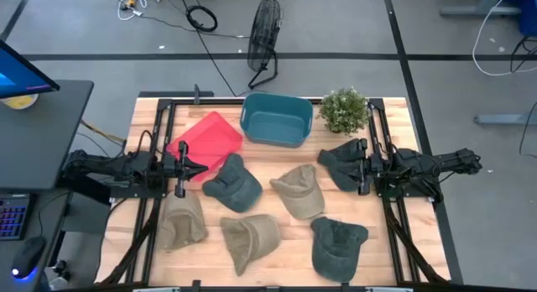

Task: Pick & Place hat
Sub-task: Put the top left dark blue cap into the pink bin

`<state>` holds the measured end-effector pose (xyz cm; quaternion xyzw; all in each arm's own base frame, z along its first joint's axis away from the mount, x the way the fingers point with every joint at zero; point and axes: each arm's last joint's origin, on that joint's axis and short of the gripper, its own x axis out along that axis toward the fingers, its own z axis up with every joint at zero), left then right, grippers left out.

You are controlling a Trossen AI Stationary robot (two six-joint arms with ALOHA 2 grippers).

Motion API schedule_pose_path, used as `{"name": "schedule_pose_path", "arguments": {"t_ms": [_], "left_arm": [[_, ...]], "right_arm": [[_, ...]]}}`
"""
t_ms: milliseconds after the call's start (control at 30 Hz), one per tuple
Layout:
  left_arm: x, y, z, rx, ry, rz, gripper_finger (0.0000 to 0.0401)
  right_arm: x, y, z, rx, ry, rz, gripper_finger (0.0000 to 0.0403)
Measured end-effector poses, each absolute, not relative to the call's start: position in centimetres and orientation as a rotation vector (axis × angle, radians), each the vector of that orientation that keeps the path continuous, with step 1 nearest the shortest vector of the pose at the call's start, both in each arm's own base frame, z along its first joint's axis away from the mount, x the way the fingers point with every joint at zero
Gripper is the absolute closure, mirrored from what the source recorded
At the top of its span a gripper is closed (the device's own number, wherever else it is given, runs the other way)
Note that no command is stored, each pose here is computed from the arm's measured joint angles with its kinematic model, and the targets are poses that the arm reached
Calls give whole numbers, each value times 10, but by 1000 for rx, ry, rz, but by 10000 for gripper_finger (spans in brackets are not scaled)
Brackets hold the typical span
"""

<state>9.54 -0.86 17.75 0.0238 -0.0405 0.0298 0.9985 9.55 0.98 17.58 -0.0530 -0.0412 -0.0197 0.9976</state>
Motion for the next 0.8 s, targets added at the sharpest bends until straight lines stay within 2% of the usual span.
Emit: {"name": "schedule_pose_path", "arguments": {"t_ms": [233, 433, 667, 800], "left_arm": [[94, -7, 186, -25, -164, 121, 296], [95, -7, 205, -72, -169, 123, 232], [107, -8, 251, -100, 62, 138, 221], [129, -12, 255, -182, 310, 173, 224]], "right_arm": [[92, 9, 195, -45, -276, -48, 239], [94, 9, 214, -22, -255, -57, 239], [113, 12, 256, -29, -97, -71, 239], [134, 15, 272, -34, 56, -68, 239]]}}
